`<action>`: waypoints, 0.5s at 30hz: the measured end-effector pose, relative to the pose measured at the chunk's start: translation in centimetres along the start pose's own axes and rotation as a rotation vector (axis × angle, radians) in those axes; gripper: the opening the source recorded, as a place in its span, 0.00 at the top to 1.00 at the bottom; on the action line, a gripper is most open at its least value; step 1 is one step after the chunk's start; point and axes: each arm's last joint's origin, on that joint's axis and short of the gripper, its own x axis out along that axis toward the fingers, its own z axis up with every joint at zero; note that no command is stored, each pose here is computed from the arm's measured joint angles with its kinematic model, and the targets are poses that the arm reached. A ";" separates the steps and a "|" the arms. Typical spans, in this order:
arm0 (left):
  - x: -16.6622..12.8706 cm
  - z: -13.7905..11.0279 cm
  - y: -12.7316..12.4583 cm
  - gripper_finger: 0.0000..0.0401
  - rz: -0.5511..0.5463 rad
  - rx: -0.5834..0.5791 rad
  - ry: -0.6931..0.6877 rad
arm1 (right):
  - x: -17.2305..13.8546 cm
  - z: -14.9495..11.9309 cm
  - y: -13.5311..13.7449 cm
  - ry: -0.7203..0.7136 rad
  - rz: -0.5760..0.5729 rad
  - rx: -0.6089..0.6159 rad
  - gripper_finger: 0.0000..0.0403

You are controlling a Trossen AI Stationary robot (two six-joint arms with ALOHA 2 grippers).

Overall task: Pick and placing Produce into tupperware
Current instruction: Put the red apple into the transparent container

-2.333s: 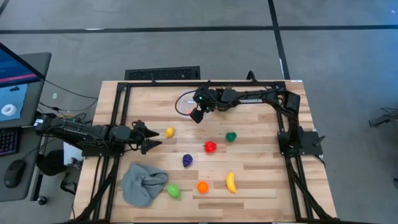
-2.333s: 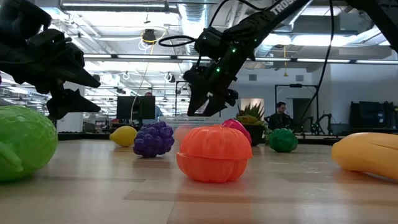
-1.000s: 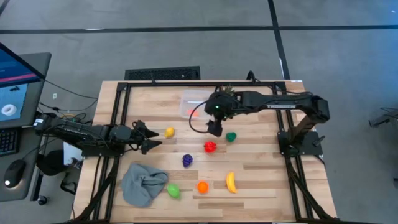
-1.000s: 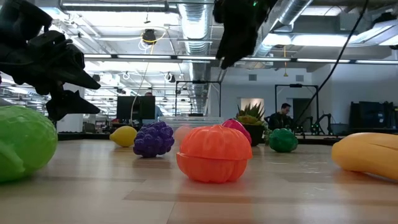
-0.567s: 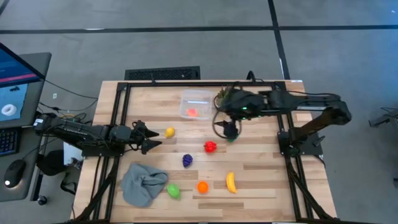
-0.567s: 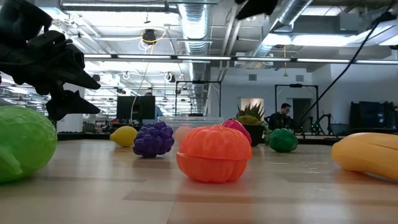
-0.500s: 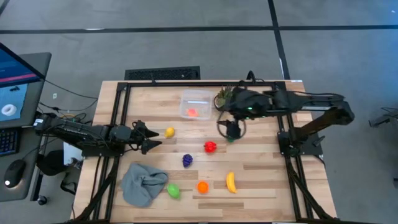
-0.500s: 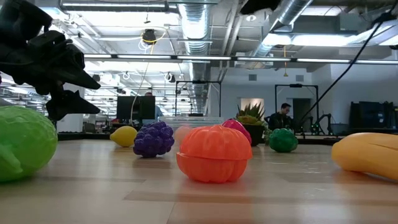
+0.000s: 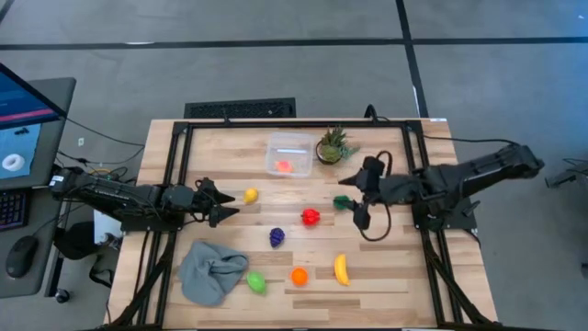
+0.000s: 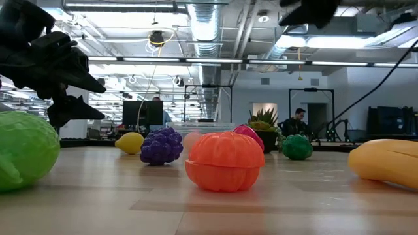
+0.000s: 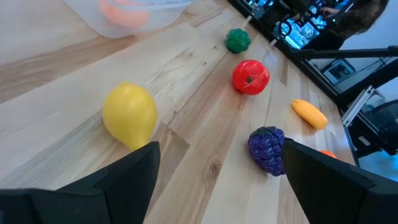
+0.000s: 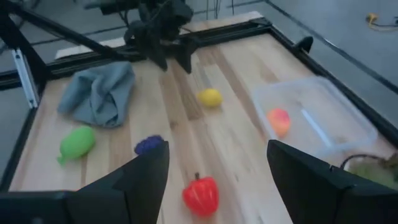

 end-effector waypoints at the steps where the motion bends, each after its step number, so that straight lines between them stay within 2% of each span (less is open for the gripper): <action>1: 0.0 0.0 0.0 0.19 0.000 0.000 0.000 | 0.2 -0.8 0.0 0.012 0.001 0.007 0.28; 7: 0.0 0.0 0.0 0.19 0.015 -0.006 -0.017 | 2.1 -4.4 0.4 0.008 0.022 0.092 0.28; 11: 0.0 0.1 0.0 0.19 0.016 -0.024 -0.018 | 2.8 -5.8 0.2 -0.027 0.034 0.111 0.28; 15: 0.0 0.0 0.0 0.19 0.017 -0.028 -0.018 | 3.4 -7.4 -0.4 0.011 0.003 0.085 0.28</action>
